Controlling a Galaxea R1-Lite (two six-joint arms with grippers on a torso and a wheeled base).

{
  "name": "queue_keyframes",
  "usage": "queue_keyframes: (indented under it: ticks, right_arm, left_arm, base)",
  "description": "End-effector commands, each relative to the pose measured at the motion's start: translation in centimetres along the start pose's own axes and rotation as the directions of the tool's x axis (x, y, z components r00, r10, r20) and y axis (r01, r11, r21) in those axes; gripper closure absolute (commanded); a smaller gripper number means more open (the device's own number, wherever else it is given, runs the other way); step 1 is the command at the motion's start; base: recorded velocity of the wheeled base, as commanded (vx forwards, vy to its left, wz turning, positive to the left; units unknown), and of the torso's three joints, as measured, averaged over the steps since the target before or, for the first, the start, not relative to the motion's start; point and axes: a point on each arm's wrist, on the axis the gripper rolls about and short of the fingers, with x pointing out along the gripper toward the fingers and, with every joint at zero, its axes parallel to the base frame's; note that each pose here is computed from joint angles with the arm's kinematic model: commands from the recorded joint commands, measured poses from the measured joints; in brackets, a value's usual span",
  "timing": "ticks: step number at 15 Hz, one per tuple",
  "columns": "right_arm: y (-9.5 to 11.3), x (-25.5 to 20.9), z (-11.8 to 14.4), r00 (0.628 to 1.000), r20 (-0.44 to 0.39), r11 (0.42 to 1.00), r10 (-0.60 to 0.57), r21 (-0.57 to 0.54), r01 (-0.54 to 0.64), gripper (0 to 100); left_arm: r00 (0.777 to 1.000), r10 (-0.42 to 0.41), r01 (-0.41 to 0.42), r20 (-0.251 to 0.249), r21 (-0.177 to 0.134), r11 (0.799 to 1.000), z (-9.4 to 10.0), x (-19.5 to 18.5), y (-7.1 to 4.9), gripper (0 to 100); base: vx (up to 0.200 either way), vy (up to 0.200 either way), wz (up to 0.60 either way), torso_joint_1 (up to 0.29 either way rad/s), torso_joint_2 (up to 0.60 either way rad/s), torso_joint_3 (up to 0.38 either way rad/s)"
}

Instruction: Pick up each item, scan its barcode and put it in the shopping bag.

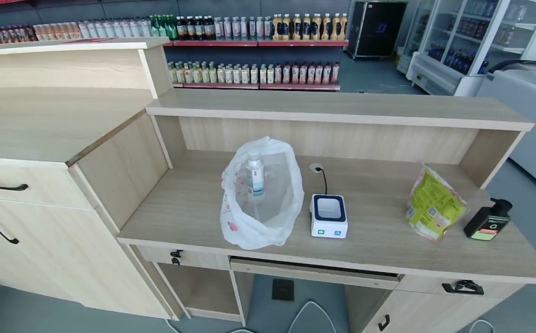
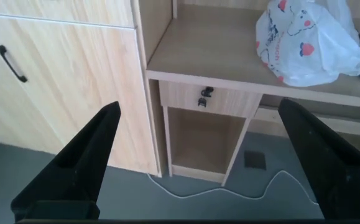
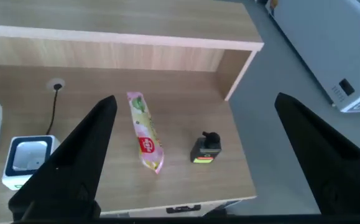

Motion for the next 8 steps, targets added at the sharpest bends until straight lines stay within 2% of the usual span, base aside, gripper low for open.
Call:
queue_keyframes:
  ticks: [1, 4, 6, 8]
  right_arm:
    - [-0.3, 3.2, 0.5, 0.996, -0.088, 0.999, -0.026, 0.038, 0.029, 0]
    - [-0.3, 5.5, 1.0, 0.988, -0.152, 0.996, -0.021, 0.079, 0.033, 0]
    - [-0.4, 8.4, 0.3, 0.979, -0.2, 0.996, -0.025, 0.083, 0.042, 0]
    - [0.1, 10.6, -1.0, 0.964, -0.259, 0.995, 0.054, 0.097, -0.029, 0]
  left_arm:
    - [1.0, 0.0, 0.0, 0.0, 0.0, 1.0, 0.0, 0.0, 0.0, 0]
    - [1.0, 0.0, 0.0, 0.0, 0.0, 1.0, 0.0, 0.0, 0.0, 0]
    - [1.0, 0.0, 0.0, 0.0, 0.0, 1.0, 0.0, 0.0, 0.0, 0]
    - [1.0, 0.0, 0.0, 0.0, 0.0, 1.0, 0.0, 0.0, 0.0, 0]
  base:
    - [0.0, 0.0, -0.6, 0.007, 0.0, 0.007]
    - [0.0, 0.0, -0.6, 0.005, 0.0, 0.002]
    - [0.0, 0.0, 0.0, 0.0, 0.0, 0.0]
    - [0.0, 0.0, 0.0, 0.0, 0.0, 0.0]
